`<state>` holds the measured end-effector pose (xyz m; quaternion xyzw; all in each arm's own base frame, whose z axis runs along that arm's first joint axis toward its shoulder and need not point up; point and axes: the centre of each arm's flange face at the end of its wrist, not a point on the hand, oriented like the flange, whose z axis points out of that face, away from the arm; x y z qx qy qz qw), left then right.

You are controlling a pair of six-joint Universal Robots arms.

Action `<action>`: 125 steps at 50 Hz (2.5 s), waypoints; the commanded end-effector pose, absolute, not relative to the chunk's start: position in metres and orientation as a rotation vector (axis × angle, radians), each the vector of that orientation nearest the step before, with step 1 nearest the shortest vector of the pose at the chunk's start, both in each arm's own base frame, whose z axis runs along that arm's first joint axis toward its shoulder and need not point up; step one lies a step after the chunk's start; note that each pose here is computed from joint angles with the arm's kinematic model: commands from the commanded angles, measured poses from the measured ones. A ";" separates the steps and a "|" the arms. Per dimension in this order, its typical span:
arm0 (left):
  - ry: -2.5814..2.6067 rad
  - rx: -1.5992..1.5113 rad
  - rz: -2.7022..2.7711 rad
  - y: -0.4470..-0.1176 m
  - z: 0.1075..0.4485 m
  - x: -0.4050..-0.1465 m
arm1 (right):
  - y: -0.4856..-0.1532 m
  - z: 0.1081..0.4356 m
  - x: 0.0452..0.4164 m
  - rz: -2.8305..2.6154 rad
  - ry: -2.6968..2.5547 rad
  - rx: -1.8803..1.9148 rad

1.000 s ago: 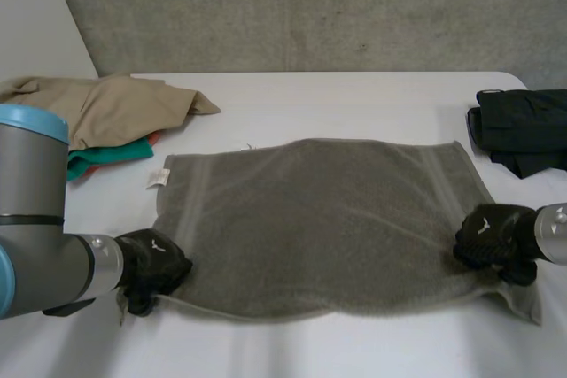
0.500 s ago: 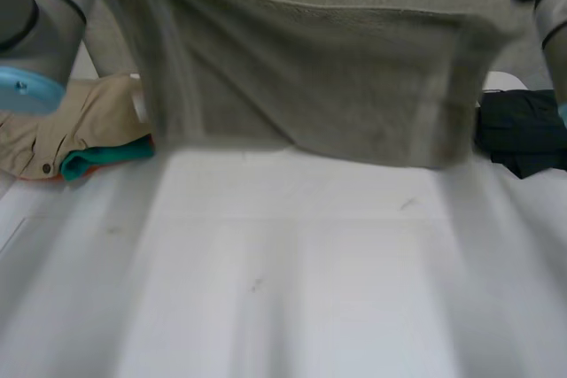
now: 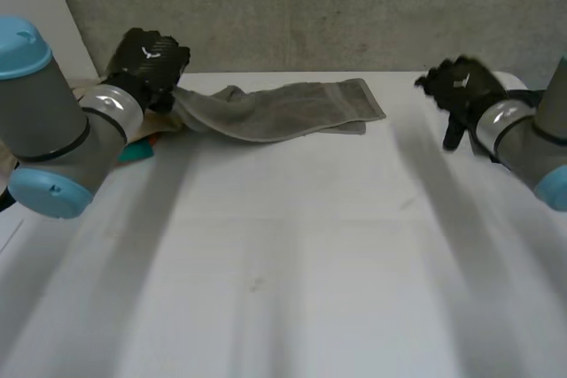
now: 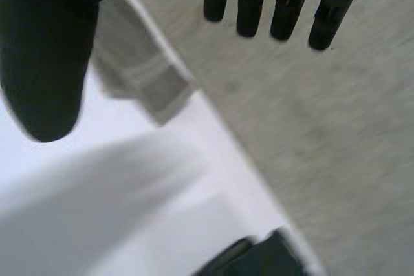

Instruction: Fold the laundry.

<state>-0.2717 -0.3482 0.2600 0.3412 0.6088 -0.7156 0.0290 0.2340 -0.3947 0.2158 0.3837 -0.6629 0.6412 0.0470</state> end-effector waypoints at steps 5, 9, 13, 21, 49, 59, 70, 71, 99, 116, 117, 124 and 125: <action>1.780 1.116 -2.318 -0.291 0.317 -0.280 | -0.376 0.199 0.257 1.974 -2.366 0.939; 1.745 1.142 -2.369 -0.265 0.343 -0.280 | -0.368 0.193 0.277 2.007 -2.450 0.898; 1.694 1.158 -2.424 -0.239 0.368 -0.279 | -0.361 0.180 0.300 2.017 -2.506 0.920; 1.578 1.163 -2.554 -0.193 0.409 -0.274 | -0.353 0.141 0.339 2.011 -2.648 0.907; 1.682 0.904 -2.489 -0.209 0.419 -0.209 | -0.380 0.309 0.195 2.184 -2.134 0.847; 1.995 0.886 -2.212 -0.263 0.363 -0.182 | -0.350 0.370 0.155 2.022 -1.997 0.971; 2.232 0.945 -1.924 -0.345 0.288 -0.207 | -0.369 0.303 0.192 1.677 -2.063 1.312; 2.219 0.967 -1.916 -0.356 0.284 -0.216 | -0.377 0.293 0.200 1.673 -2.051 1.303; 1.527 0.545 -2.620 -0.419 0.367 -0.256 | -0.454 0.339 0.224 2.492 -1.351 0.697; 2.244 1.039 -1.904 -0.339 0.189 -0.237 | -0.380 0.170 0.192 1.665 -2.166 1.262; 2.257 1.064 -1.867 -0.331 0.188 -0.234 | -0.374 0.170 0.187 1.615 -2.185 1.282; 2.359 1.331 -1.399 -0.249 0.192 -0.203 | -0.316 0.198 0.143 1.190 -2.284 1.477; 2.390 1.378 -1.288 -0.232 0.194 -0.196 | -0.301 0.202 0.137 1.081 -2.307 1.557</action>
